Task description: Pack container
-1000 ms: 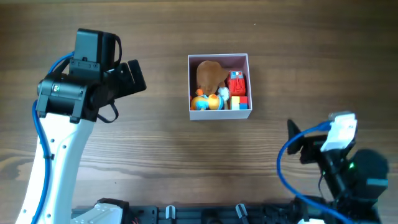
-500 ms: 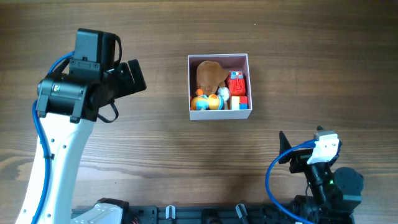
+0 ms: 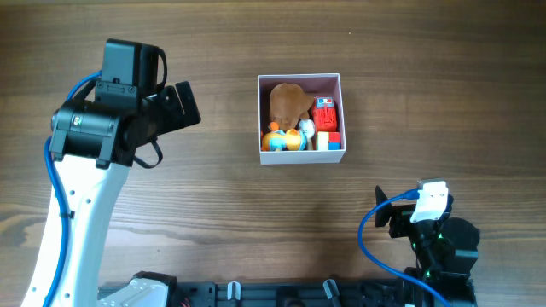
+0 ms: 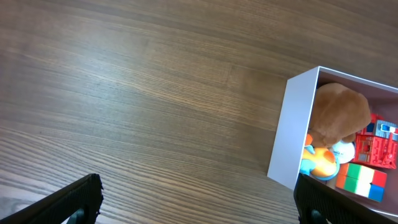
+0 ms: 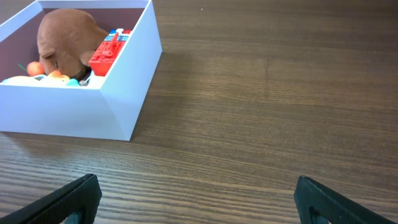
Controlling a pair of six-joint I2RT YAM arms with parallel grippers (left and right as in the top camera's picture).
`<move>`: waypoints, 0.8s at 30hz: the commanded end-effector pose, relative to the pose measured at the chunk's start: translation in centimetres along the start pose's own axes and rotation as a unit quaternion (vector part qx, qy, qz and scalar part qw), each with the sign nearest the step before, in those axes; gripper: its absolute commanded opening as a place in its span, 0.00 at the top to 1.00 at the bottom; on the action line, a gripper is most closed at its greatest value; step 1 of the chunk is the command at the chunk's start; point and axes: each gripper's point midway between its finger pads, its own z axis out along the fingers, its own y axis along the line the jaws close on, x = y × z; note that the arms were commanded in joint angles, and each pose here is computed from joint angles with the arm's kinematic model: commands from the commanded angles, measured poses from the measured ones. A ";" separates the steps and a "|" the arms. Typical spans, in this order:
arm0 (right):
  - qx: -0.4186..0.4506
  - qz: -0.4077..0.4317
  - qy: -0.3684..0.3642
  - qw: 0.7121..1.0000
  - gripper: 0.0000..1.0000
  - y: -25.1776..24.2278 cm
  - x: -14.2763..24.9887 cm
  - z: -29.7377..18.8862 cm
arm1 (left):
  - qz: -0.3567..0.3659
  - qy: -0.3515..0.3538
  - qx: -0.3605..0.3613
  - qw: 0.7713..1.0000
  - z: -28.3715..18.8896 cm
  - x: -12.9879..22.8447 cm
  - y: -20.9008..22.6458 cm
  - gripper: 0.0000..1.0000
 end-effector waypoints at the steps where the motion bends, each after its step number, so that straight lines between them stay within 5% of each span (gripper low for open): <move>1: 0.008 -0.004 -0.004 1.000 0.00 -0.3 0.0 0.0 | -0.003 -0.003 0.000 1.000 -0.2 -0.1 0.1 0.00; 10: 0.008 -0.004 -0.004 1.000 0.00 -0.3 0.0 0.0 | -0.002 -0.032 0.004 0.999 -3.0 0.4 1.0 0.00; 16: 0.008 -0.004 -0.004 1.000 0.00 -0.3 0.0 0.0 | -0.041 -0.251 0.026 0.967 -11.1 -0.2 5.7 0.00; 19: 0.008 -0.004 -0.004 1.000 0.00 -0.3 0.0 0.0 | 0.030 -0.282 0.059 0.957 -9.4 1.5 5.5 0.00; 24: 0.008 -0.004 -0.004 1.000 0.00 -0.3 0.0 0.0 | 0.039 -0.373 0.114 0.920 -3.6 4.7 4.9 0.00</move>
